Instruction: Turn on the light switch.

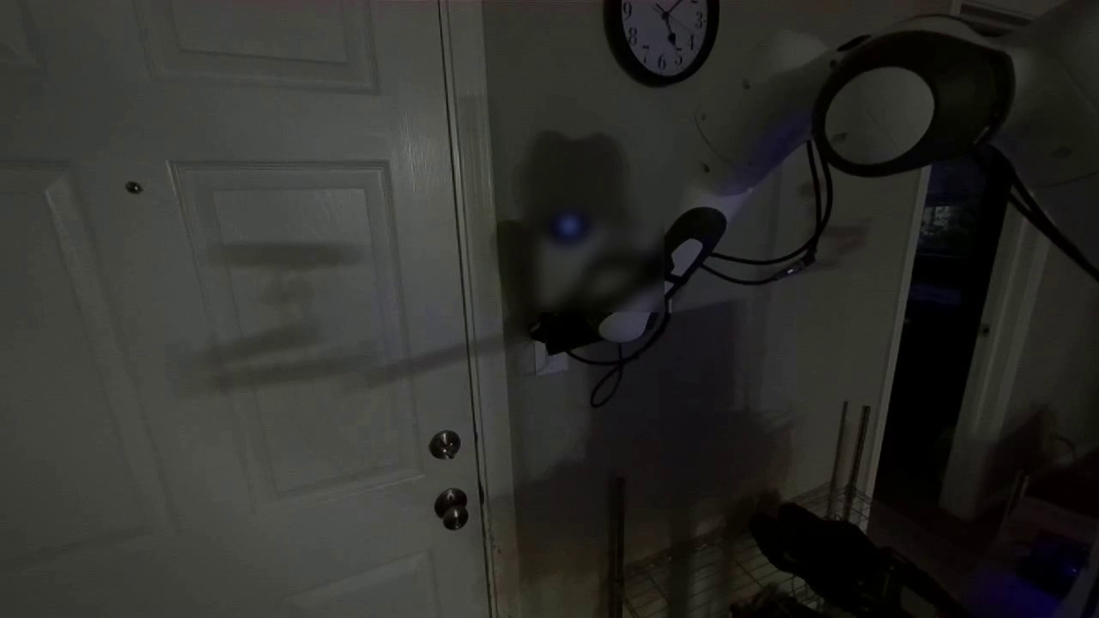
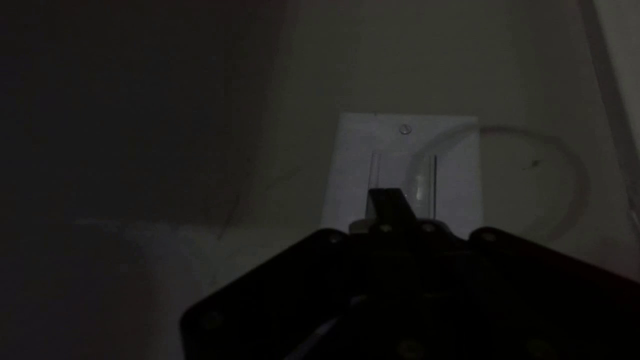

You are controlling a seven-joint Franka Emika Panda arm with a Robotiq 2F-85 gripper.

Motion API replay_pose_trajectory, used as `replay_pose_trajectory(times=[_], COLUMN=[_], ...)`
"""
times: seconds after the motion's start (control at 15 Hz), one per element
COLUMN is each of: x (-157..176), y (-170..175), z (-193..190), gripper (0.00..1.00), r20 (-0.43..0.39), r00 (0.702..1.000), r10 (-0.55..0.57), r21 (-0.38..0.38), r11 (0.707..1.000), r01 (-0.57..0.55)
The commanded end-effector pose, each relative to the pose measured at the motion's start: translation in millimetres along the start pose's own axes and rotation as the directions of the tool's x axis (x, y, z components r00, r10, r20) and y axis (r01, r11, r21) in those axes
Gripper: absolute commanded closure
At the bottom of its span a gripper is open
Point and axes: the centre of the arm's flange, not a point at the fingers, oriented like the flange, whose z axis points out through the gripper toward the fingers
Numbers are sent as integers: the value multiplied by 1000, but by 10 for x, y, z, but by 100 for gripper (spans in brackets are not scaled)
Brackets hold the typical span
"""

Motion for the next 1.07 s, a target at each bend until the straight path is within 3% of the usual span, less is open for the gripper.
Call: replay_pose_trajectory(times=[0.0,0.27,1.0], x=[-31,-100,-89], y=[16,-21,31], z=[-7,-27,-142], gripper=[99,99,99], r20=[-104,-145,58], r00=[994,989,998], r10=[33,33,19], r21=[-17,-36,-30], r11=[999,999,999], r01=[-35,-38,-17])
